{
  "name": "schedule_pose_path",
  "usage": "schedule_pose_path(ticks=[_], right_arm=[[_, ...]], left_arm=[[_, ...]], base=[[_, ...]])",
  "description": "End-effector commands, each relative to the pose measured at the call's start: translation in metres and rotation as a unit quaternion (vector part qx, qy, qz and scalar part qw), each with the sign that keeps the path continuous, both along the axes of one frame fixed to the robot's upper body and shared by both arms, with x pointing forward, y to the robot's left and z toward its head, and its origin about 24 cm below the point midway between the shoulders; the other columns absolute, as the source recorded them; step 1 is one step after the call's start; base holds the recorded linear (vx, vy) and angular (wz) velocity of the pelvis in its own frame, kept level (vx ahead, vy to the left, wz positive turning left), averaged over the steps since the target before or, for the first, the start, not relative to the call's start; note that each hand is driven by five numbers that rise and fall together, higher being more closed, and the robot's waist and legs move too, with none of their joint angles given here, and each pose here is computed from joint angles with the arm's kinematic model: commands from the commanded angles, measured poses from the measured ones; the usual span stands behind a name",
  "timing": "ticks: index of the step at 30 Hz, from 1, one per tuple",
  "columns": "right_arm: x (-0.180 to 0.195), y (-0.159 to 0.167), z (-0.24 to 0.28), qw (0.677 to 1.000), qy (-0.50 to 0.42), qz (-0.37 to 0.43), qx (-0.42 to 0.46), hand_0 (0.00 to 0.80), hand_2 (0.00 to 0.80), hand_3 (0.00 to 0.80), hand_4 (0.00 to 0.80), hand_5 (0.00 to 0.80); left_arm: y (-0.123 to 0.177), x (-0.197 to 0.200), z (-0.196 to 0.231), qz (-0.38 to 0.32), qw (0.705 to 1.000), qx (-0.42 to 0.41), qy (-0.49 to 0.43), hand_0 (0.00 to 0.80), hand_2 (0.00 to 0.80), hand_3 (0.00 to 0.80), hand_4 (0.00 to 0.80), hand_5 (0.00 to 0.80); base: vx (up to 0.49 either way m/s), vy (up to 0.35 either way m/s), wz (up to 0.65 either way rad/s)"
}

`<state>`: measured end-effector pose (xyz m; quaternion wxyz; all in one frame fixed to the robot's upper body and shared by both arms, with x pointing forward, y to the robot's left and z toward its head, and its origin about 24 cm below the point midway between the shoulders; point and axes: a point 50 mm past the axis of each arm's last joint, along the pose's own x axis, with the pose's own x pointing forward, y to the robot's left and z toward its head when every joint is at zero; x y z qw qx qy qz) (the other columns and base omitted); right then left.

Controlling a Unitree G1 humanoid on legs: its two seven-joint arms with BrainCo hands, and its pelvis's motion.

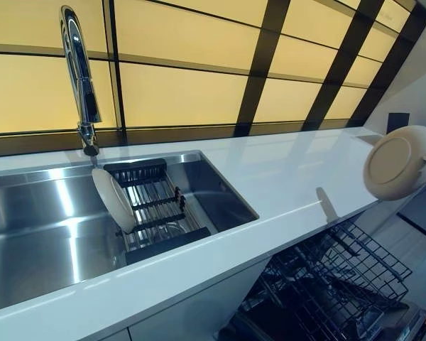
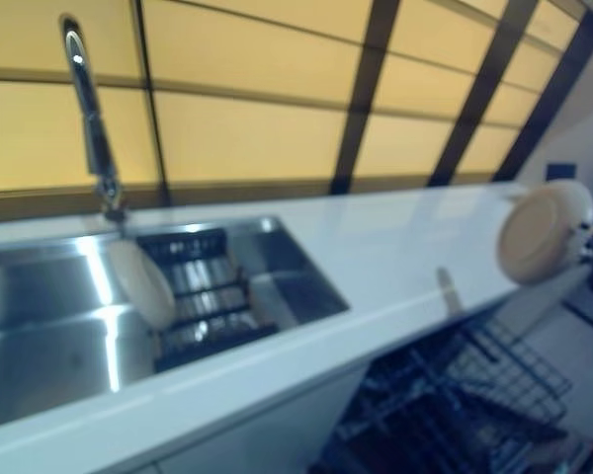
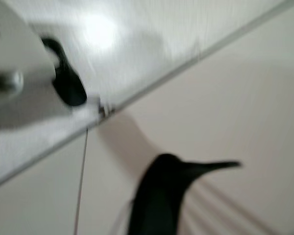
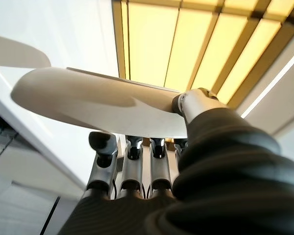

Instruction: Take plates into dishwasher

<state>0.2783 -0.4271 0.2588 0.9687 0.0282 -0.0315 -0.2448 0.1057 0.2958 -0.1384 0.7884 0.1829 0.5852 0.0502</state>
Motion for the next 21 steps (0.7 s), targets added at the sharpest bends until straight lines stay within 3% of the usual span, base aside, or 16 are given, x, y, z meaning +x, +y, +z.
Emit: schedule_pose_path(ticks=[1, 21], right_arm=[[-0.022, -0.013, 0.038, 0.997, -0.058, -0.029, -0.041, 0.8, 0.8, 0.8, 0.8, 0.8], [-0.032, -0.021, 0.025, 0.997, -0.023, -0.042, -0.054, 0.8, 0.8, 0.8, 0.8, 0.8]], left_arm=[[0.002, 0.003, 0.001, -0.014, 1.0, 0.015, 0.004, 0.0, 0.0, 0.0, 0.0, 0.0], [0.002, 0.014, 0.004, -0.014, 1.0, 0.016, -0.01, 0.0, 0.0, 0.0, 0.0, 0.0]], base=[[-0.079, -0.047, 0.05], [-0.097, -0.06, 0.06]])
